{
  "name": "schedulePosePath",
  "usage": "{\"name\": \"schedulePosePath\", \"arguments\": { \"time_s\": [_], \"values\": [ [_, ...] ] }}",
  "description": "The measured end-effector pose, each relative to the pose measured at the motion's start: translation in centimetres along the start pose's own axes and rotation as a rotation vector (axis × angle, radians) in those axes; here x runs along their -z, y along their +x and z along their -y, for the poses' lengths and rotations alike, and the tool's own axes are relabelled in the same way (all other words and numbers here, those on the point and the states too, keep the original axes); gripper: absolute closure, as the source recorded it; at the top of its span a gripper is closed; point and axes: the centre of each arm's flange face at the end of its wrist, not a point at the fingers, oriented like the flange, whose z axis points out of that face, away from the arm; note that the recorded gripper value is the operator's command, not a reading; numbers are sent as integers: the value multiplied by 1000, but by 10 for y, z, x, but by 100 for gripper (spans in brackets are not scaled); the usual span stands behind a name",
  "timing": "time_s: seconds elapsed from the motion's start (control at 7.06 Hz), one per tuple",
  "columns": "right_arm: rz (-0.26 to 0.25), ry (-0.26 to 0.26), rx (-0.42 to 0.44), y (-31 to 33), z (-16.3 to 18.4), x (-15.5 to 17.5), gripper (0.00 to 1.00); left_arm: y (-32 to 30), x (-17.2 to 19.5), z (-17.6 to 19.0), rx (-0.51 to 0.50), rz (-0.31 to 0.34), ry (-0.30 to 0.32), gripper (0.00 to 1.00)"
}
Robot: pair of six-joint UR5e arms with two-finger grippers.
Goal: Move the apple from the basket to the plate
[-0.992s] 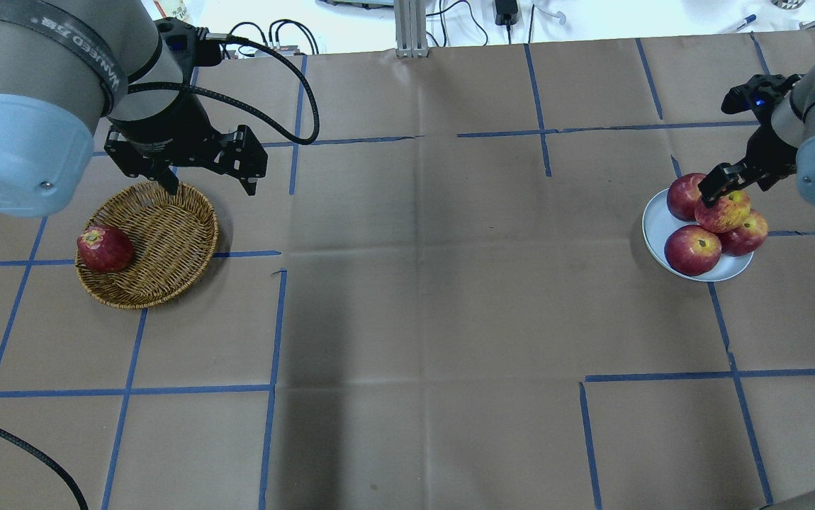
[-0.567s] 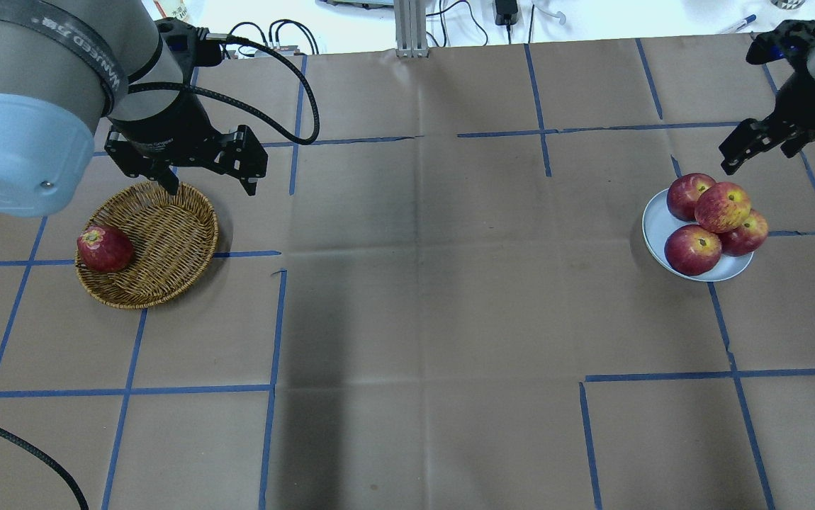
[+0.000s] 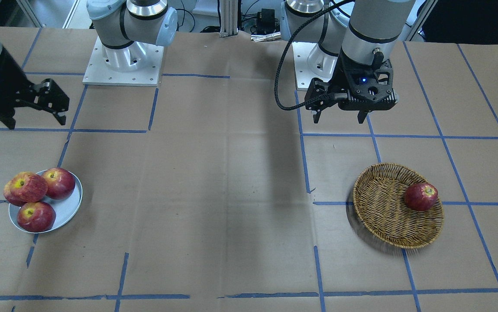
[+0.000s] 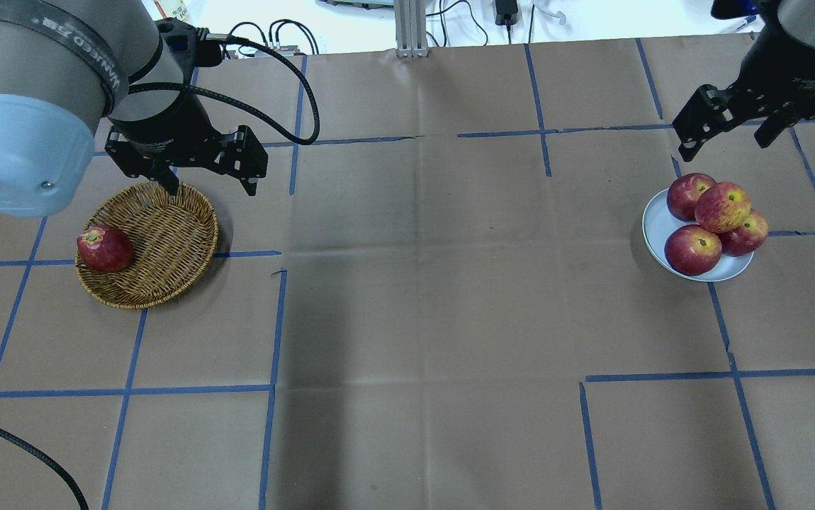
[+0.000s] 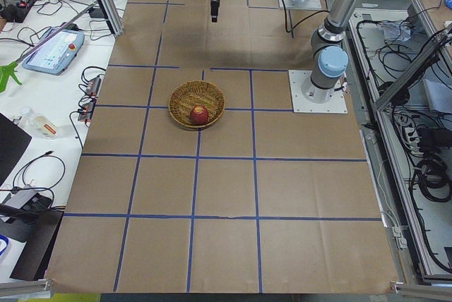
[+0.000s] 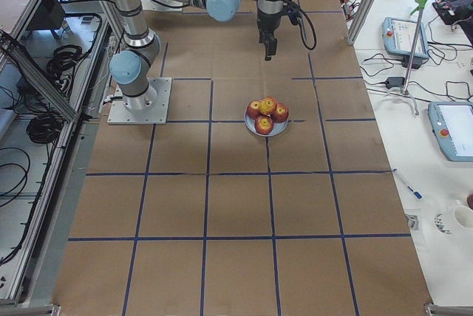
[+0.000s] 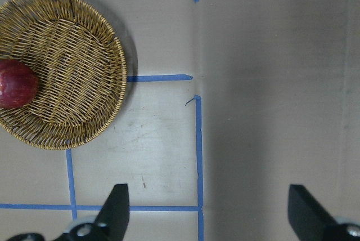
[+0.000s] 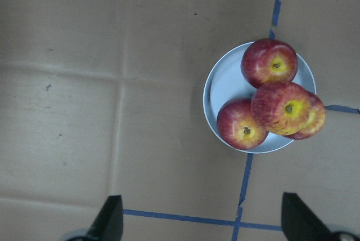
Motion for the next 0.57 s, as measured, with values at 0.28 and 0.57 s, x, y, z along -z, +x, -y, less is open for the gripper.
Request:
{"name": "schedulePosePath", "arguments": {
  "time_s": [0.28, 0.57],
  "values": [
    [-4, -9, -71, -77, -21, 12, 0, 0, 0, 0, 0, 0, -1, 1],
    [-4, -22, -53, -106, -25, 8, 0, 0, 0, 0, -2, 0, 0, 1]
  ]
}}
